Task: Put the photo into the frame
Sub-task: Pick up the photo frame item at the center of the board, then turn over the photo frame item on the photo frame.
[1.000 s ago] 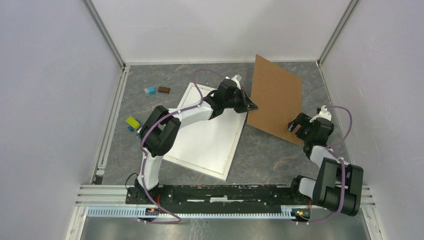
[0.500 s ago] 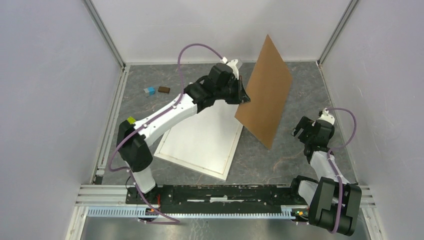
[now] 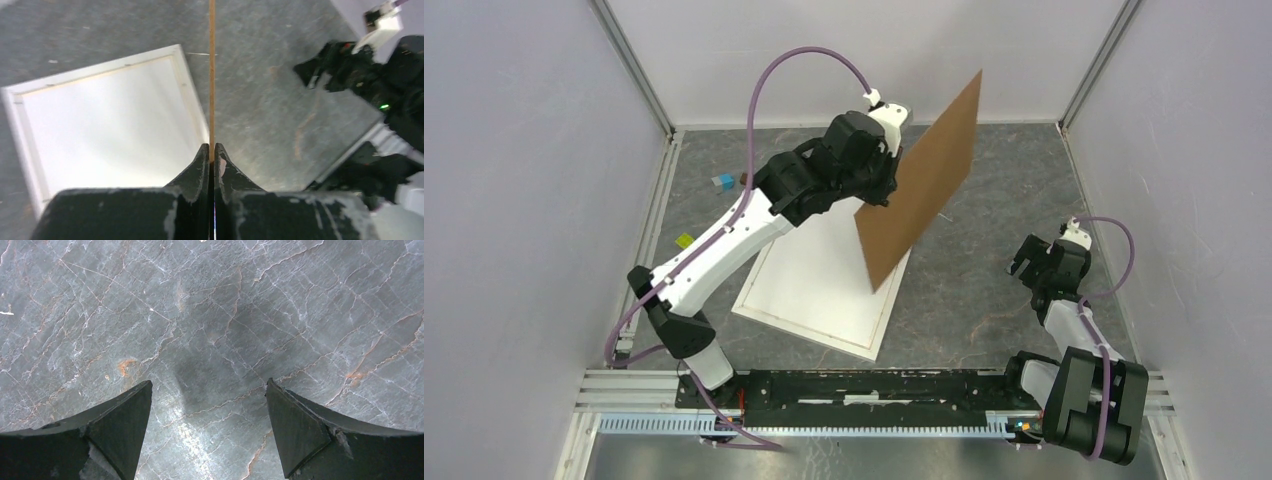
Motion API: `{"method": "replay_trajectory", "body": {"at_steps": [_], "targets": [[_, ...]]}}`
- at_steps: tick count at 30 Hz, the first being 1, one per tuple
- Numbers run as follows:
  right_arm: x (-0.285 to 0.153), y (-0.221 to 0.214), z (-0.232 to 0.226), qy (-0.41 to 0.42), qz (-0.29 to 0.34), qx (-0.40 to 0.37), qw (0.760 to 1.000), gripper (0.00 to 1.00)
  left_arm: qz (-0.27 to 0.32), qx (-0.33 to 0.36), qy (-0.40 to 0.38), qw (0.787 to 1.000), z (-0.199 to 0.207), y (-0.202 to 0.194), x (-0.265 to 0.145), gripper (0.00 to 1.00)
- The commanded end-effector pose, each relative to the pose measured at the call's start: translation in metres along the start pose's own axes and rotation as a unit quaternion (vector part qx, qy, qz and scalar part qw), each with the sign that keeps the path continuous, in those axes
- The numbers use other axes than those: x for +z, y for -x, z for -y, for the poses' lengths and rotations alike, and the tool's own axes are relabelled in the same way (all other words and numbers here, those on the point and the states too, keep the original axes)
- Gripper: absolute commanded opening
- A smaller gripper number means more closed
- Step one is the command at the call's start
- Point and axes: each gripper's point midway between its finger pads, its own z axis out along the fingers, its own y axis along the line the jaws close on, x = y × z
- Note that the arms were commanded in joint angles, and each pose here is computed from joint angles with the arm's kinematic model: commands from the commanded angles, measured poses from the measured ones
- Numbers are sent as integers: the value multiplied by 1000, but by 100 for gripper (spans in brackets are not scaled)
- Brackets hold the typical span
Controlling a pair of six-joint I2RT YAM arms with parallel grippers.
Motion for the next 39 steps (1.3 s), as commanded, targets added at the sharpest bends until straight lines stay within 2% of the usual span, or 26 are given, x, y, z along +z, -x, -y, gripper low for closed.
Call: {"method": "replay_trajectory", "body": {"at_steps": [1,7,14,27,39], "targets": [[2,10,-6,12,15,-1,1000,89,93,81,92,988,-44,54,-82,2],[4,9,-7,13,14,1,1000,88,68,146,220,962,-97,49,-128,2],[5,6,-13,31,5,3,999,88,84,191,301,930,-129,42,-152,2],[5,0,-16,42,-1,2,999,88,75,187,343,917,-139,-20,-122,2],[6,-4,-16,45,-6,3,999,88,42,163,323,931,-138,-57,-117,2]]}}
